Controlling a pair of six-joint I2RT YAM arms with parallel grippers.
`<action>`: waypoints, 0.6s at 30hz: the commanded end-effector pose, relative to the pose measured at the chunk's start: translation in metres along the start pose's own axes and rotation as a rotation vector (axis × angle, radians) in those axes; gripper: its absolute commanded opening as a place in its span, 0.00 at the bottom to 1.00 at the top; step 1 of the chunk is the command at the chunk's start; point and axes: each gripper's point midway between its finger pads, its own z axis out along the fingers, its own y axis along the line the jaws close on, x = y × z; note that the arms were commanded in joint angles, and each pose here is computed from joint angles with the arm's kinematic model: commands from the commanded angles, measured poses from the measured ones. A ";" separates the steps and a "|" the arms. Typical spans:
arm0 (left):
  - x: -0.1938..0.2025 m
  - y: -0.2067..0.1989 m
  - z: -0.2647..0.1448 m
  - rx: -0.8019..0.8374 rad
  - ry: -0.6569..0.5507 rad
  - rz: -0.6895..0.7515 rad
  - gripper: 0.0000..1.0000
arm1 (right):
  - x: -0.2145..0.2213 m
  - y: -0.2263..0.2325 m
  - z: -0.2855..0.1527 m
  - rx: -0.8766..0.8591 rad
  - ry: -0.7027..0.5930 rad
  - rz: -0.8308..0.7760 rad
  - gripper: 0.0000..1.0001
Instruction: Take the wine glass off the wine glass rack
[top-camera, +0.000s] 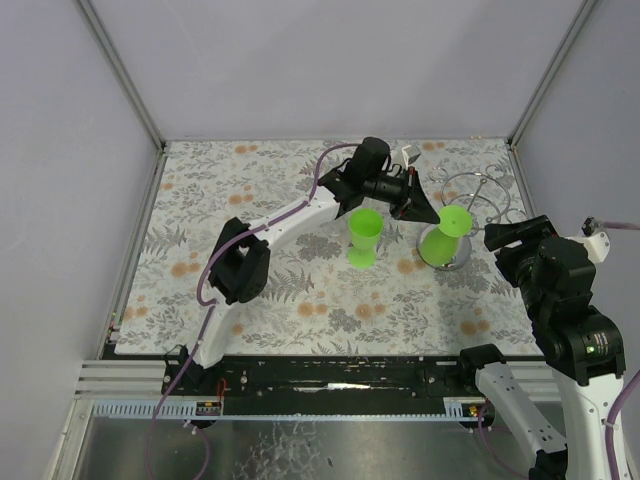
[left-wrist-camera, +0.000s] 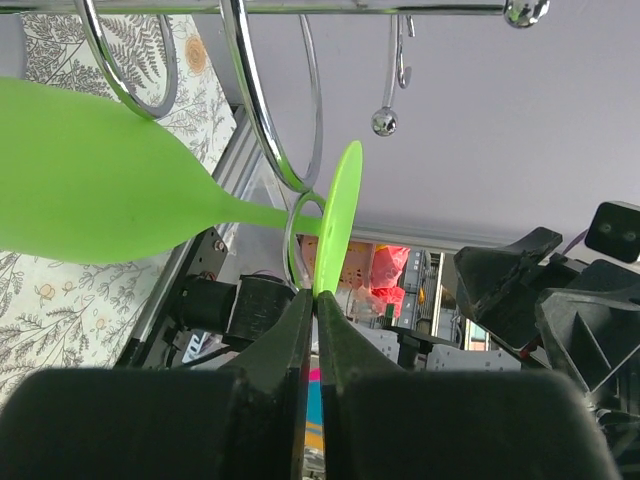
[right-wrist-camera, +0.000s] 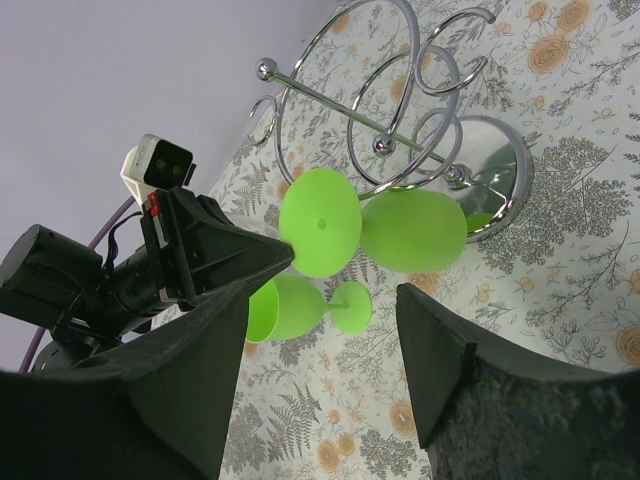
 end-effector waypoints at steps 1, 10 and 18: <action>0.005 -0.036 -0.013 0.076 0.000 0.068 0.00 | -0.017 0.006 -0.008 -0.021 -0.060 0.020 0.67; 0.004 -0.041 -0.022 0.082 -0.004 0.058 0.00 | -0.017 0.007 -0.007 -0.023 -0.060 0.022 0.68; 0.009 -0.050 -0.029 0.100 0.008 0.058 0.00 | -0.017 0.009 -0.007 -0.027 -0.061 0.014 0.68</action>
